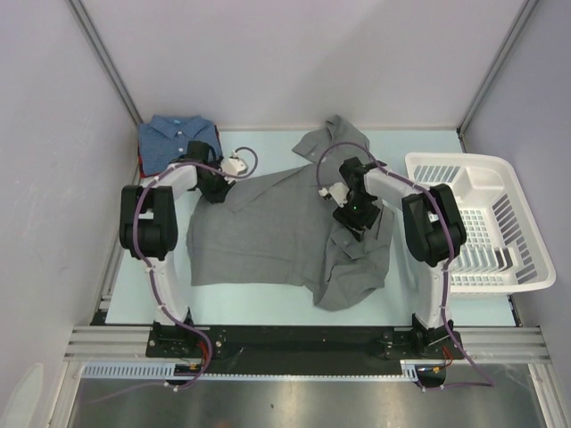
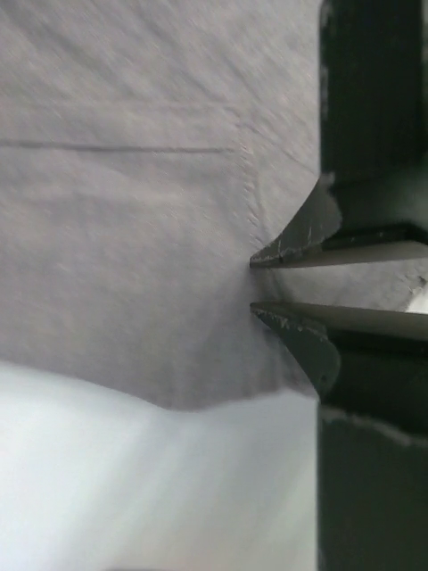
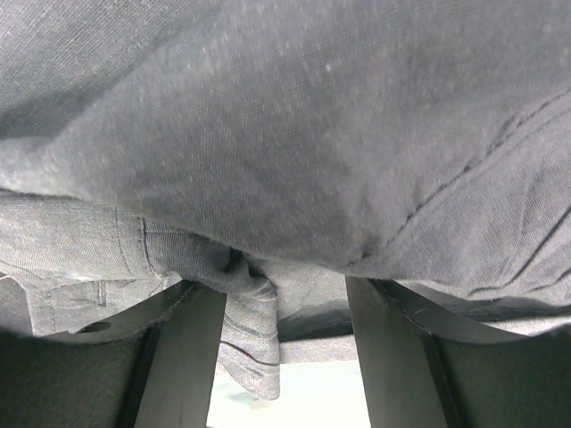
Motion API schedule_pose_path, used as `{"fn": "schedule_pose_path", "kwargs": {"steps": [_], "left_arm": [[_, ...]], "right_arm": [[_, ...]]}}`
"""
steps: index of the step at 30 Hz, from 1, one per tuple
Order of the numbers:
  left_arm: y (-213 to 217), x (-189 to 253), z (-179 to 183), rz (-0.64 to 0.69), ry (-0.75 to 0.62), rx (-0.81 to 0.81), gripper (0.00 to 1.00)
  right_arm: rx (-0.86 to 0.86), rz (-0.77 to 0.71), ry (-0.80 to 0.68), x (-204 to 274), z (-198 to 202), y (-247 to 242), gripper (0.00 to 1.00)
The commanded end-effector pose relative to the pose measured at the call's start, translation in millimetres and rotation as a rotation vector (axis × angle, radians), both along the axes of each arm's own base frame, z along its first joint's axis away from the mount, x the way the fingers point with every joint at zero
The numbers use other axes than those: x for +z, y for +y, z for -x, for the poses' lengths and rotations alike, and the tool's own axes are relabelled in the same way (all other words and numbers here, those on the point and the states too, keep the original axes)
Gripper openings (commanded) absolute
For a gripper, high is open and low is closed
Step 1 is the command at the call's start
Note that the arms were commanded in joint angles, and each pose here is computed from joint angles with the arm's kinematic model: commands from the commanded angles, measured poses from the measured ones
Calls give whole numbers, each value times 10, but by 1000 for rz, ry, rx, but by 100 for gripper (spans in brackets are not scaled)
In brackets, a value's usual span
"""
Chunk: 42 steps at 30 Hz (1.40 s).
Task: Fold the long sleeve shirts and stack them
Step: Flatten the shirt out, then fold the shirt
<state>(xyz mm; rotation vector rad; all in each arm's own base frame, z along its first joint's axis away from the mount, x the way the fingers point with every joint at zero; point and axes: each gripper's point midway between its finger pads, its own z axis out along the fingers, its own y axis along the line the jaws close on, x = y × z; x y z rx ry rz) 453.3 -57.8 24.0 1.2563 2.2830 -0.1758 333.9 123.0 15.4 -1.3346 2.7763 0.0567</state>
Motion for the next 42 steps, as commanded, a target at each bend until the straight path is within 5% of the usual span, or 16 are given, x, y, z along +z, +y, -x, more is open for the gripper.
{"fn": "schedule_pose_path", "kwargs": {"steps": [1, 8, 14, 21, 23, 26, 30, 33, 42], "left_arm": [[72, 411, -27, 69, -56, 39, 31], [-354, 504, 158, 88, -52, -37, 58], [-607, 692, 147, 232, -48, -55, 62], [-692, 957, 883, 354, 47, -265, 65], [-553, 982, 1258, 326, 98, -345, 65], [-266, 855, 1794, 224, 146, -416, 63], [18, 555, 2447, 79, 190, -492, 60], [125, 401, 2728, 7, 173, -538, 60], [398, -152, 2787, -188, 63, -548, 59]], "right_arm": [[25, -20, -150, 95, -411, 78, 59], [13, -168, -93, 587, -13, 304, 60], [20, -217, 8, 608, 317, 236, 75], [-35, -205, 68, 339, 400, -72, 79], [-30, -210, 79, 304, 453, -107, 75], [-22, -234, 99, 301, 608, -103, 51], [-13, -281, 84, 485, 724, -56, 1], [-7, -312, 31, 697, 775, -45, 0], [45, -384, -142, 1367, 1048, -44, 0]]}}
